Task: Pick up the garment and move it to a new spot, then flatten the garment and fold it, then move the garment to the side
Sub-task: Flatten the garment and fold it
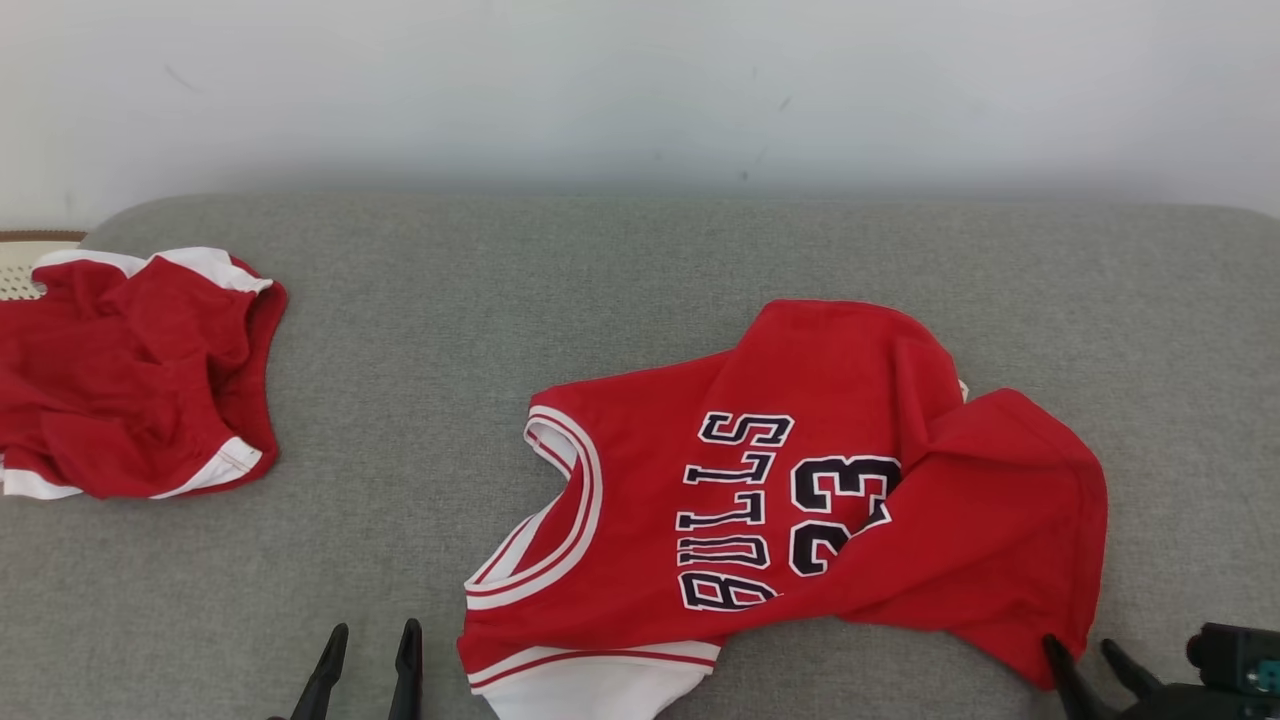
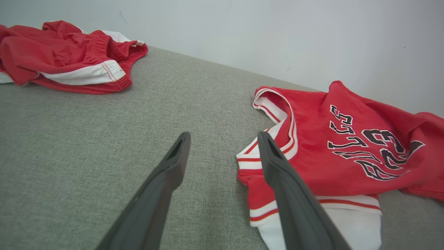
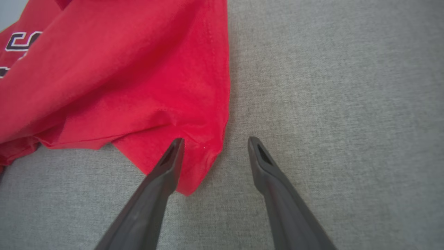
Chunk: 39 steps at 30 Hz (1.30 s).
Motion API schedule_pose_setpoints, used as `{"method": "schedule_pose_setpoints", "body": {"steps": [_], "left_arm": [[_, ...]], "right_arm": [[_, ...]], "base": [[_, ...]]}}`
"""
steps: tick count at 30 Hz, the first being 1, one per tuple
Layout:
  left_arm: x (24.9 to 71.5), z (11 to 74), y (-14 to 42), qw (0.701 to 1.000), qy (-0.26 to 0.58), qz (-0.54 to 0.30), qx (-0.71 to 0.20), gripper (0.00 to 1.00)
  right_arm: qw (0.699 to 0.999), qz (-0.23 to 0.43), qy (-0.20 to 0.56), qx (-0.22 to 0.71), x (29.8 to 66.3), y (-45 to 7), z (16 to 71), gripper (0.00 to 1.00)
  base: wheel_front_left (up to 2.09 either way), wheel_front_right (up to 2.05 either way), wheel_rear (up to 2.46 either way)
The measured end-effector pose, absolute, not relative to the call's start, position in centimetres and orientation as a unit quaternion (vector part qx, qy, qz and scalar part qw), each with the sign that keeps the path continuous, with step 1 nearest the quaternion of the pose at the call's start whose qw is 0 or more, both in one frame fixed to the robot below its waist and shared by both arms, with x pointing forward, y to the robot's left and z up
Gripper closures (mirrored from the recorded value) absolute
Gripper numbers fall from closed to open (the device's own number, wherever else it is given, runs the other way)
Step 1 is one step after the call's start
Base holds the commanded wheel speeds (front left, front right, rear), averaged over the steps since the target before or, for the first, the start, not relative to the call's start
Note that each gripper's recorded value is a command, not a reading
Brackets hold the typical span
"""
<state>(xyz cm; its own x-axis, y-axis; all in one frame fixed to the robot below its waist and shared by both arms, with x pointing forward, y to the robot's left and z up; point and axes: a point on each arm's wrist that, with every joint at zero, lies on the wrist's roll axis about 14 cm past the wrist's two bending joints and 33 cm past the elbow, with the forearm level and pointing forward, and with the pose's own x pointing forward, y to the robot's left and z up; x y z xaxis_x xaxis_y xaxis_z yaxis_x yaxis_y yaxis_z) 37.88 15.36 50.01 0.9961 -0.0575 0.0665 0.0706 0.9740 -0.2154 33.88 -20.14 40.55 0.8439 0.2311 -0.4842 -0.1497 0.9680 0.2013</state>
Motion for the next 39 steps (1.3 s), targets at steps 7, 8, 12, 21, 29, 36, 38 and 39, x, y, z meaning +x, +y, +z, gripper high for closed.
{"method": "schedule_pose_setpoints", "body": {"steps": [7, 8, 12, 21, 29, 36, 38, 39], "left_arm": [[37.8, 50.1, 16.5, 0.994, -0.033, -0.019, -0.106, 0.0], [37.8, 50.1, 16.5, 0.994, -0.033, -0.019, -0.106, 0.0], [37.4, 50.5, 16.5, 0.993, -0.039, -0.019, -0.106, 0.0], [36.9, 50.7, 15.2, 0.993, -0.039, -0.033, -0.11, 0.0], [37.3, 51.0, 14.4, 0.992, -0.042, -0.044, -0.11, 0.0], [37.5, 50.6, 14.2, 0.992, -0.036, -0.048, -0.111, 0.0], [37.6, 50.5, 14.2, 0.992, -0.034, -0.048, -0.112, 0.0], [37.6, 50.4, 14.2, 0.992, -0.034, -0.048, -0.112, 0.0]], "right_arm": [[0.956, 0.123, 0.249, 0.091, 36.0, -17.9, 40.7, 1.0], [0.956, 0.123, 0.249, 0.091, 36.0, -17.9, 40.7, 1.0], [0.956, 0.146, 0.226, 0.112, 36.0, -16.9, 42.3, 1.0], [0.943, 0.218, 0.21, 0.138, 33.3, -15.3, 46.0, 1.0], [0.927, 0.243, 0.25, 0.135, 30.3, -15.7, 45.8, 1.0], [0.895, 0.258, 0.337, 0.136, 27.1, -15.4, 42.8, 1.0], [0.895, 0.252, 0.342, 0.134, 27.1, -15.7, 42.4, 1.0], [0.897, 0.247, 0.34, 0.135, 27.3, -16.0, 42.3, 1.0]], "base": [[0.0, 0.0, 0.0], [0.0, 0.0, 0.0], [0.0, 0.0, 0.0], [0.0, 0.0, 0.0], [0.0, 0.0, 0.0], [0.0, 0.0, 0.0], [0.0, 0.0, 0.0], [0.0, 0.0, 0.0]]}}
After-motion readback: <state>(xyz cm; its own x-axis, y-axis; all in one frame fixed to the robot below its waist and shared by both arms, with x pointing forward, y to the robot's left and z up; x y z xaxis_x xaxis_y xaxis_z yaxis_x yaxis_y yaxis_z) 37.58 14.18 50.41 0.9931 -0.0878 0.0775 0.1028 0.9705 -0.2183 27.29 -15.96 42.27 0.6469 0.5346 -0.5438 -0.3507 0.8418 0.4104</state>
